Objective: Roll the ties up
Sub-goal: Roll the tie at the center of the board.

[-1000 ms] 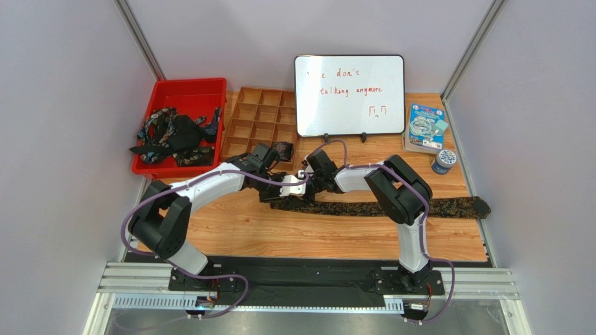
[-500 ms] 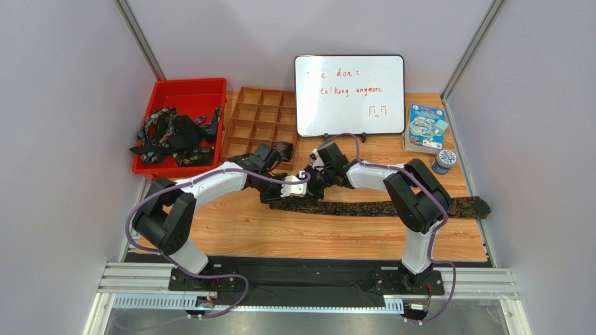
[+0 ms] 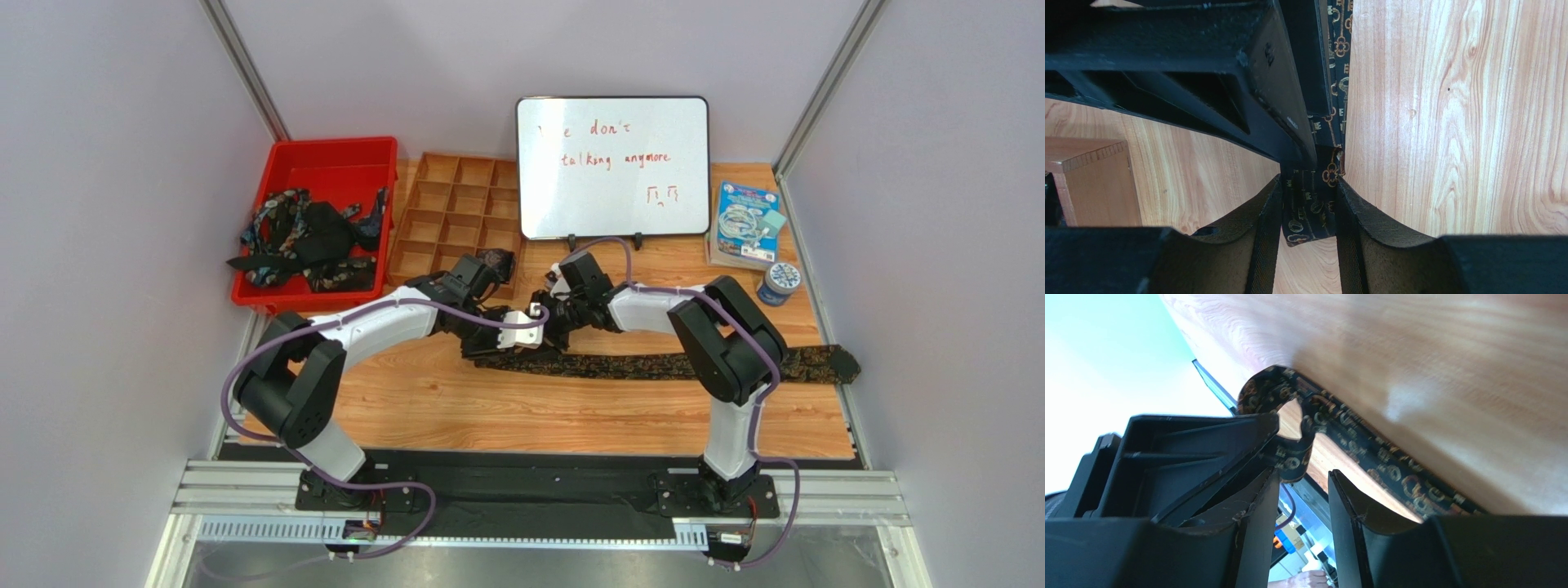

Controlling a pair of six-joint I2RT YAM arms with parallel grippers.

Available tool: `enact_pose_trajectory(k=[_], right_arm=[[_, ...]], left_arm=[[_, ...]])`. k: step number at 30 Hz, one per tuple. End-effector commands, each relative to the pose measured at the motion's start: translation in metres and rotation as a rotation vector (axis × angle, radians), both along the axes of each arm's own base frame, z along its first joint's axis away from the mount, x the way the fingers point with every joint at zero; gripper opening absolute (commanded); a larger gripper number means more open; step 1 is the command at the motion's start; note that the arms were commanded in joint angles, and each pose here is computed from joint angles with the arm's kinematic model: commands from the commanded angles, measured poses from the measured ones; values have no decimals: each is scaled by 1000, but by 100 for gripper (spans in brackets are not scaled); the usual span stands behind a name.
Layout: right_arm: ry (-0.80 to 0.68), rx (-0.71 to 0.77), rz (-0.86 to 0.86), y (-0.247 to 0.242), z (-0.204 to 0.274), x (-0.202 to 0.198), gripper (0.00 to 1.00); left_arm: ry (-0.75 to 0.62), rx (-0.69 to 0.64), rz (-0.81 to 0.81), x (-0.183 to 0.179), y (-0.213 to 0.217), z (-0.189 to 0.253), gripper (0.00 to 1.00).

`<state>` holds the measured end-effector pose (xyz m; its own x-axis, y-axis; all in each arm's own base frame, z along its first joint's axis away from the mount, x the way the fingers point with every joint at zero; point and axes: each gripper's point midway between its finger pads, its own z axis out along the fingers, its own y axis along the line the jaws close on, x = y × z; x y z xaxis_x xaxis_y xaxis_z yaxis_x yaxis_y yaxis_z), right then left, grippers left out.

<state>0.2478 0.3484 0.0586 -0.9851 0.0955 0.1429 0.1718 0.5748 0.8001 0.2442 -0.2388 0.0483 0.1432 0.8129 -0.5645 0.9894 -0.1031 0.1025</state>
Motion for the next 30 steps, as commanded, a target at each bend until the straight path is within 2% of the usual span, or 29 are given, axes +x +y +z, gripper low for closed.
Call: enact_pose_trajectory(k=[1, 6, 9, 12, 15, 16, 17, 21, 26, 30], right_arm=[[-3, 37, 2, 13, 3, 4, 42], [-15, 67, 12, 23, 7, 5, 42], [-10, 68, 17, 23, 6, 4, 37], [-2, 52, 27, 22, -1, 2, 28], [14, 11, 35, 17, -11, -1, 10], [19, 4, 36, 16, -14, -2, 0], [20, -4, 36, 14, -16, -2, 0], [30, -15, 33, 6, -20, -2, 0], [13, -5, 43, 3, -16, 0, 0], [12, -1, 47, 4, -16, 0, 0]], left_arm=[[8, -10, -15, -1, -8, 0, 42], [13, 12, -28, 0, -9, -4, 42], [20, 24, -26, 1, -8, -7, 42], [18, 28, -24, 2, -8, -8, 42], [17, 22, -19, 2, -9, -5, 46], [17, 21, -8, 3, -9, -4, 48], [14, 17, 8, 4, -8, -1, 54], [-5, -2, 37, 8, 6, 9, 65], [-26, 13, 33, 6, 21, 5, 70], [-15, 22, 34, 8, 20, 0, 69]])
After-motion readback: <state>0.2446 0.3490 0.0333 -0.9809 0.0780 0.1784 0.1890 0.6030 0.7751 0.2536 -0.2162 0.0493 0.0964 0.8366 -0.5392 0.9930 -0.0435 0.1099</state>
